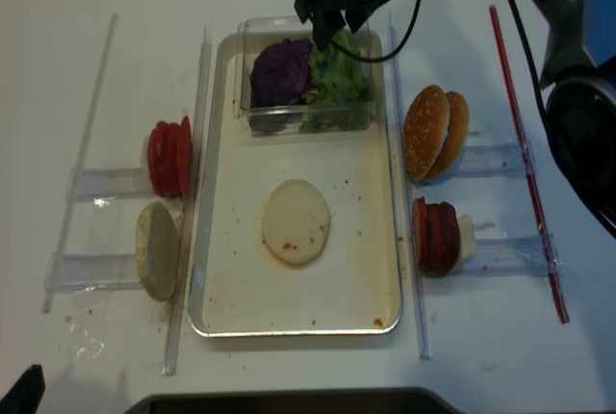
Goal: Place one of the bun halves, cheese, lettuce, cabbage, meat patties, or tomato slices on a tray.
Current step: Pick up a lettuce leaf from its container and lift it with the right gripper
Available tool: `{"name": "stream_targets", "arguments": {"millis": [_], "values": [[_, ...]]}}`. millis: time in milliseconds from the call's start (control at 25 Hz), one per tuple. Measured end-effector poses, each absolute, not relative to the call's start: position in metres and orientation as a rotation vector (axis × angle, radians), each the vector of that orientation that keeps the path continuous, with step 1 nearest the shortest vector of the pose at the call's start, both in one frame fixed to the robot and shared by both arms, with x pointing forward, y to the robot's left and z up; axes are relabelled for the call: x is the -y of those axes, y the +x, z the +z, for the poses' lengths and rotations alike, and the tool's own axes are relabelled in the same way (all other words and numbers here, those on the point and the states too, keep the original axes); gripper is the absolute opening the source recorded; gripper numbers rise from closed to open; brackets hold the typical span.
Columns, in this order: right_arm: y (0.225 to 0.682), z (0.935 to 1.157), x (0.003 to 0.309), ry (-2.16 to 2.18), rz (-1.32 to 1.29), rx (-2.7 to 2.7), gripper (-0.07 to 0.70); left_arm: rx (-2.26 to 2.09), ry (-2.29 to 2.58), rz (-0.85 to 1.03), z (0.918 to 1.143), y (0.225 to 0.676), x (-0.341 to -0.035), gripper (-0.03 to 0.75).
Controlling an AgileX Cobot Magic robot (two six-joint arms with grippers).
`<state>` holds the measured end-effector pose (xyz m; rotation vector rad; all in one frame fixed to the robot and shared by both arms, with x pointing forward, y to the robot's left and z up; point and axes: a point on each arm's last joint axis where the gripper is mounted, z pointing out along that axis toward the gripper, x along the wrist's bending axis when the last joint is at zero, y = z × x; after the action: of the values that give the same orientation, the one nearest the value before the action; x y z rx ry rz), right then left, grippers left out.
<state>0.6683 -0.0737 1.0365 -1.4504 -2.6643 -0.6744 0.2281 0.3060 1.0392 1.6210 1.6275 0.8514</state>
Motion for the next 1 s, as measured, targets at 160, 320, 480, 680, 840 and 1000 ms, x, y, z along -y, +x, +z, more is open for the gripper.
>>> {"name": "stream_targets", "arguments": {"millis": [160,320,480,680,840,1000], "values": [[0.670,1.029,0.073,-1.446,-0.654,2.662,0.447,-1.627,1.621,0.851,1.039,0.228,-0.306,0.428],[0.672,1.023,0.072,-1.447,-0.638,2.657,0.447,-1.627,1.621,0.851,1.039,0.228,-0.306,0.428],[0.672,1.022,0.072,-1.448,-0.636,2.659,0.447,-1.627,1.621,0.851,1.039,0.228,-0.306,0.428],[0.672,1.022,0.072,-1.449,-0.635,2.660,0.447,-1.627,1.621,0.851,1.039,0.228,-0.306,0.428],[0.673,1.021,0.074,-1.453,-0.618,2.682,0.447,-1.627,1.621,0.851,1.039,0.228,-0.306,0.428],[0.674,1.021,0.075,-1.436,-0.606,2.712,0.447,-1.627,1.621,0.851,1.039,0.228,-0.306,0.428]]}}
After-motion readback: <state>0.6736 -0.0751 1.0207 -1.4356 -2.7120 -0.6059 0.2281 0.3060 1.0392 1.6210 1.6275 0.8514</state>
